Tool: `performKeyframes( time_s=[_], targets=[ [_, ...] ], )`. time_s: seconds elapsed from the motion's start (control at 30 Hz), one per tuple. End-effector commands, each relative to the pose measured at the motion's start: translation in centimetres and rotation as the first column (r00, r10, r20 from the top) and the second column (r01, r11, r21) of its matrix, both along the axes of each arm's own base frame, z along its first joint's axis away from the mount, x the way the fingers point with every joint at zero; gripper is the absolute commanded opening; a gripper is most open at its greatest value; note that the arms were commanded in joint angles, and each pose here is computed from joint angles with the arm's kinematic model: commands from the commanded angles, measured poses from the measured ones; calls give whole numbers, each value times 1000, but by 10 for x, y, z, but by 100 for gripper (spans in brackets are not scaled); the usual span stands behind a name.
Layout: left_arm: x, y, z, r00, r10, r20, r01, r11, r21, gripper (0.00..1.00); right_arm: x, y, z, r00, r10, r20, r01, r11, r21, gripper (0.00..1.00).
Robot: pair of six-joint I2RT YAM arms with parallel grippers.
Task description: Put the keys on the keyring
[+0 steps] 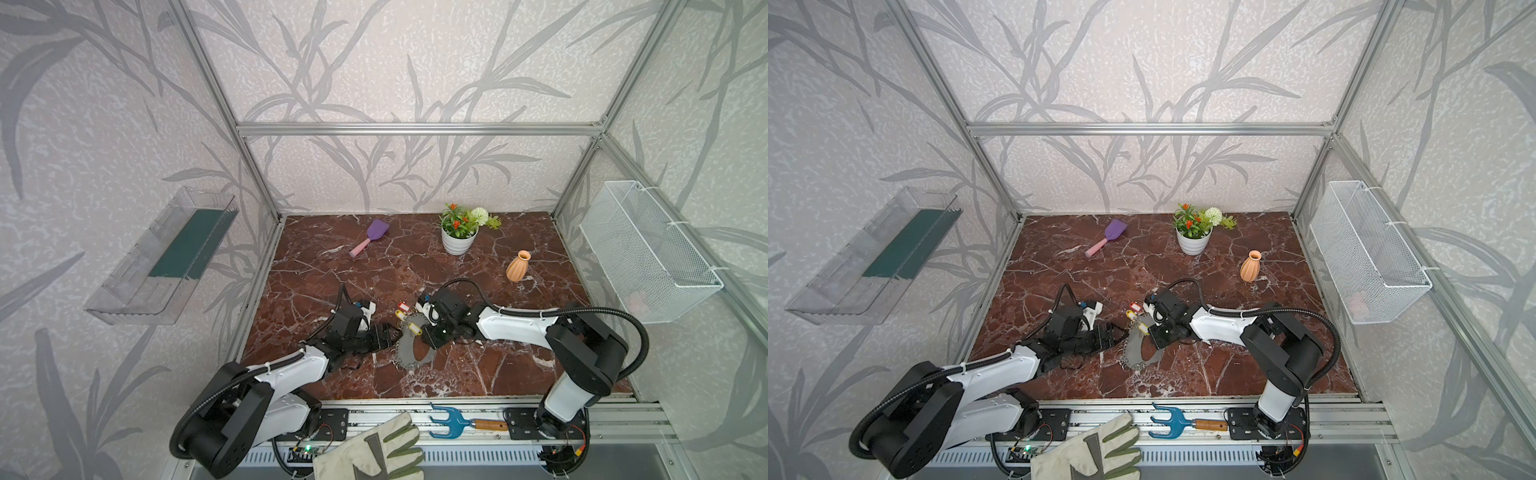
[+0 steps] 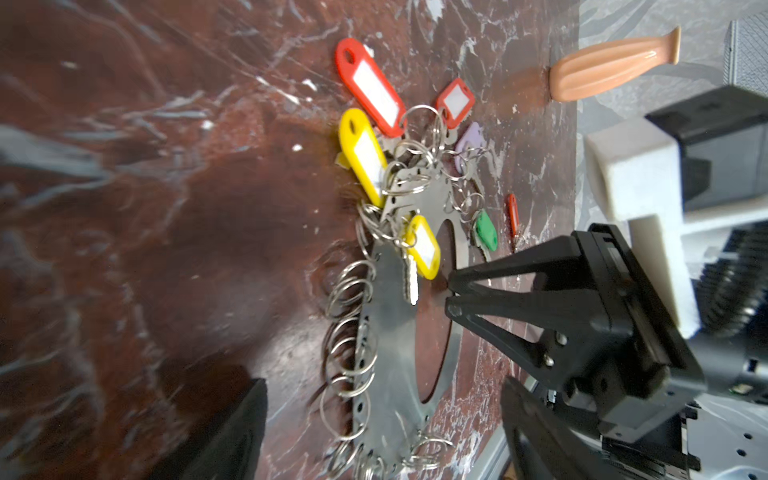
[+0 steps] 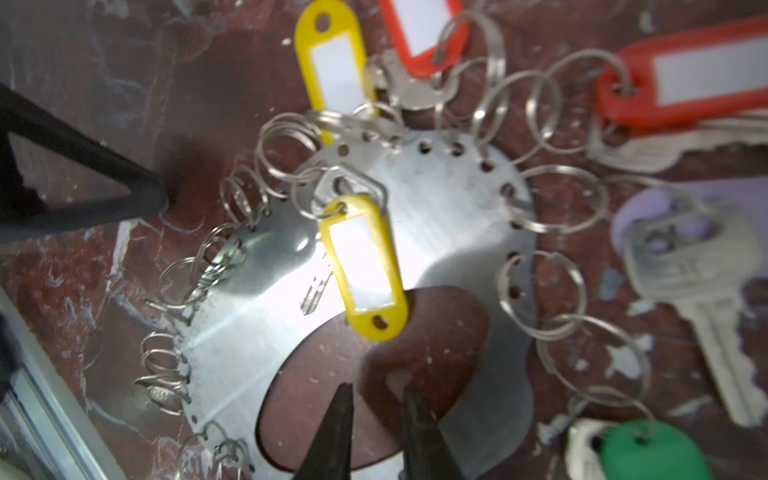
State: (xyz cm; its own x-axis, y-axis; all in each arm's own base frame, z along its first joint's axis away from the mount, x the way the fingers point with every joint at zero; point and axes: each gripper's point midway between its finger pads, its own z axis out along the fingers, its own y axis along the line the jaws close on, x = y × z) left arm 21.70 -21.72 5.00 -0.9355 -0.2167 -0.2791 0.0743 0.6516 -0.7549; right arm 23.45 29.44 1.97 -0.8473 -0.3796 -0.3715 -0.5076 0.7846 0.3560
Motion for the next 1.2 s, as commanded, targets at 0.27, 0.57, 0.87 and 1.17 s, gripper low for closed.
performKeyframes(
  time_s=[0.27, 0.57, 0.87, 1.17],
  targets=[
    [-6, -89, 27, 968, -243, 68, 252, 949, -190, 88, 55, -60, -31, 968, -251, -6, 250, 964, -89, 28],
    [1, -112, 51, 952, -260, 162, 297, 912, -282, 86, 105, -42, 5, 966, -249, 71, 245, 968, 57, 29],
    [24, -15, 31, 950, -152, 271, 49, 934, 354, 99, 75, -44, 54, 975, -193, 107, 175, 971, 163, 39],
    [49, -31, 13, 901, -357, 247, 156, 798, 583, 53, 36, -61, 83, 970, -229, 85, 195, 935, 297, 81]
  ],
)
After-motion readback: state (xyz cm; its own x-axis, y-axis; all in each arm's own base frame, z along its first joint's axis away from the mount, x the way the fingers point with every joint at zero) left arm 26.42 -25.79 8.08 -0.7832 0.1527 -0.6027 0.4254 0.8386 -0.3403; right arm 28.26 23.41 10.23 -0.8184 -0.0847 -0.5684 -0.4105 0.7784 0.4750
